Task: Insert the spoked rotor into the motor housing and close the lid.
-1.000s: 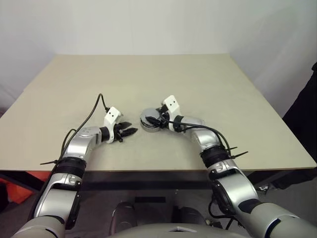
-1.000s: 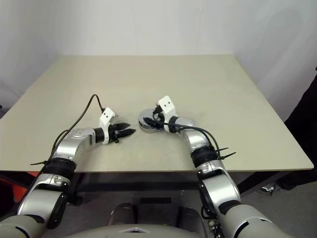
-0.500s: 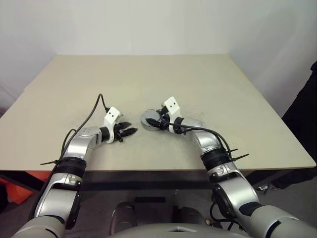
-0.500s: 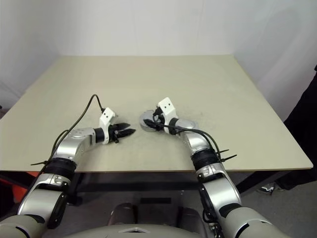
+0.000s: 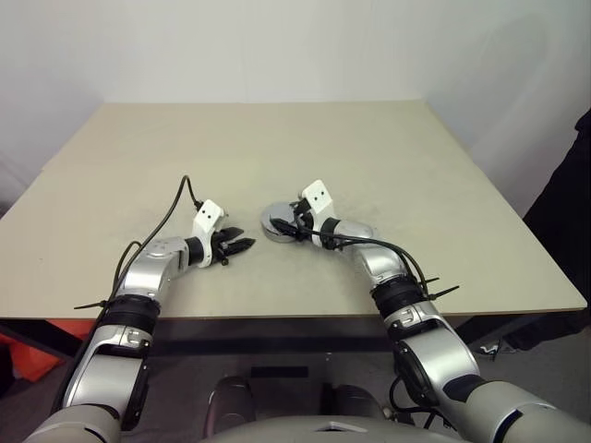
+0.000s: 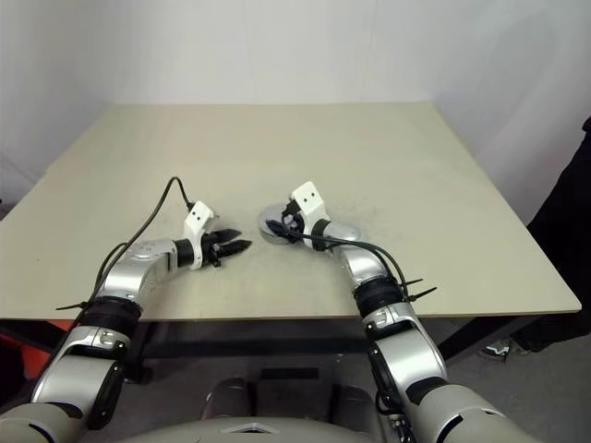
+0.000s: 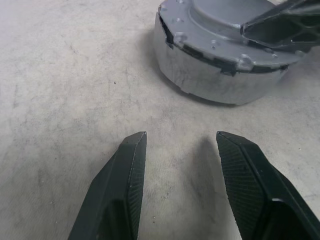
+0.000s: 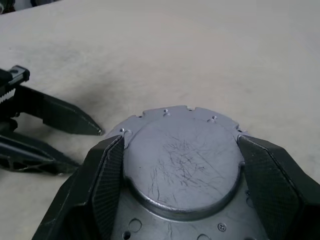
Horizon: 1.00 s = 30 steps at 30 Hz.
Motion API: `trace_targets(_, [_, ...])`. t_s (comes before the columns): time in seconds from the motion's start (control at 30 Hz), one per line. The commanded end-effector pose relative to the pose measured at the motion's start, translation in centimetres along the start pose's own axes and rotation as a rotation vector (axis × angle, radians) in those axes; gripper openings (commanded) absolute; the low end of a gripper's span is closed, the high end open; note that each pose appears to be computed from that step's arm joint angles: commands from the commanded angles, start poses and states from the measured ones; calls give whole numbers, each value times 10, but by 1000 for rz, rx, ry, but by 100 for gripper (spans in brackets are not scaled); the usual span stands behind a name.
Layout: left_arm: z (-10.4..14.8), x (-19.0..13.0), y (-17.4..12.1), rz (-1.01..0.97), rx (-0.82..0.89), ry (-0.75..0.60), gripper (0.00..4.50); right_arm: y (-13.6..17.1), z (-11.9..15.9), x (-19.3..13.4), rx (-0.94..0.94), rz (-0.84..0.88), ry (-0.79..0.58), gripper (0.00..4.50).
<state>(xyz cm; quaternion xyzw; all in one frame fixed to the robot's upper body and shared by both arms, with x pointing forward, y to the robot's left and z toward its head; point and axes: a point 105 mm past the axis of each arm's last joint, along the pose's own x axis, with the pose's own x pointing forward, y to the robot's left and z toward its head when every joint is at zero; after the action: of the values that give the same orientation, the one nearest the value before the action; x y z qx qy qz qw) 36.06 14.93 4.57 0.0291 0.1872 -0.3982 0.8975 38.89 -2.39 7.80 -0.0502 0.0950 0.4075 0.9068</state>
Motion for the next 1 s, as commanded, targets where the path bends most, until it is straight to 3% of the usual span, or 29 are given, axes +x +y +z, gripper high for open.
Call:
trace_targets(0.03, [1,-3,3,8,6,3,234,-7,27,-1,-46,-26,-100,314])
trace_targets(1.0, [0,-3,3,8,9,8,234,-7,-13,-4,-98,-11,51,314])
